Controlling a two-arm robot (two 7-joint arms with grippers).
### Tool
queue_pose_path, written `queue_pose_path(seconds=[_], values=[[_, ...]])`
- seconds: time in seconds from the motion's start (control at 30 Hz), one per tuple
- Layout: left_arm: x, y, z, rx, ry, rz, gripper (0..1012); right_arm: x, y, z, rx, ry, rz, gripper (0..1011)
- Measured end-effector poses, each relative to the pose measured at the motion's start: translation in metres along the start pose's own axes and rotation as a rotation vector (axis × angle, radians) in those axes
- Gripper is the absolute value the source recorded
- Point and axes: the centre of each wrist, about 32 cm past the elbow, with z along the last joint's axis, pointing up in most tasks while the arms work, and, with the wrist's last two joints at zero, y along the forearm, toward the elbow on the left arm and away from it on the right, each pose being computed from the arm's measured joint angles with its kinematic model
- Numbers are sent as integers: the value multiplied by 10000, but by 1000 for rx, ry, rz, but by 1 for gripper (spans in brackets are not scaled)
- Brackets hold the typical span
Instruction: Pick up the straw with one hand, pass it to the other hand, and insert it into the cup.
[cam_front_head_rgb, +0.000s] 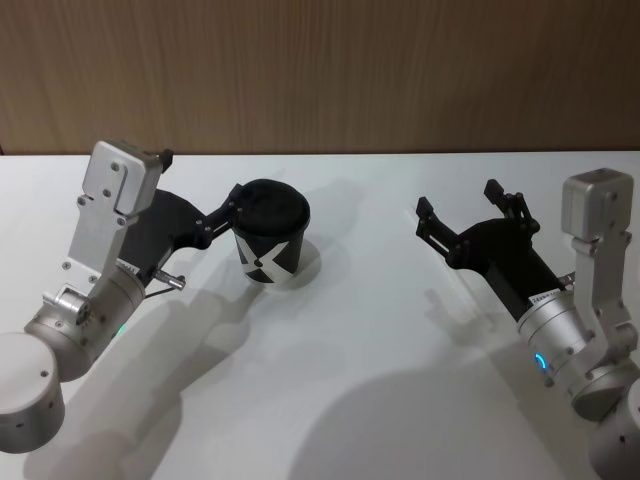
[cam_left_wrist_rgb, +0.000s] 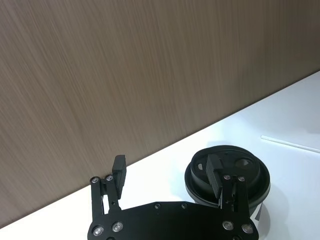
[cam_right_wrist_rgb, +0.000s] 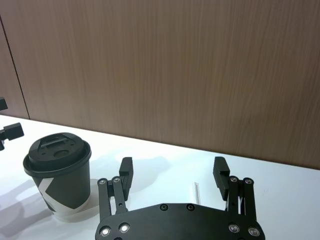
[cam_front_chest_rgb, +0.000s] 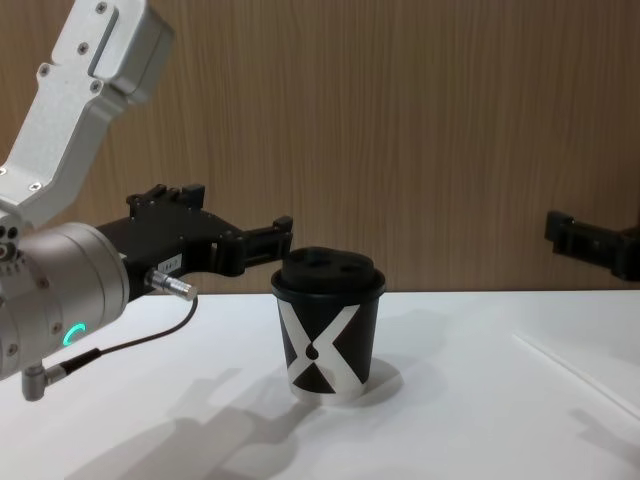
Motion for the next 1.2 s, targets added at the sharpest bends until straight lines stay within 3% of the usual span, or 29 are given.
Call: queue_pose_path(seconds=[0.77, 0.9, 1.2], values=[[0, 0, 0, 0, 0, 0, 1004, 20, 14, -21, -6, -2, -6, 1001], [0, 0, 0, 0, 0, 0, 1002, 62, 30, -54, -19, -6, -8, 1001], [0, 0, 0, 0, 0, 0, 1002, 269, 60, -92, -66, -30, -7, 1001]])
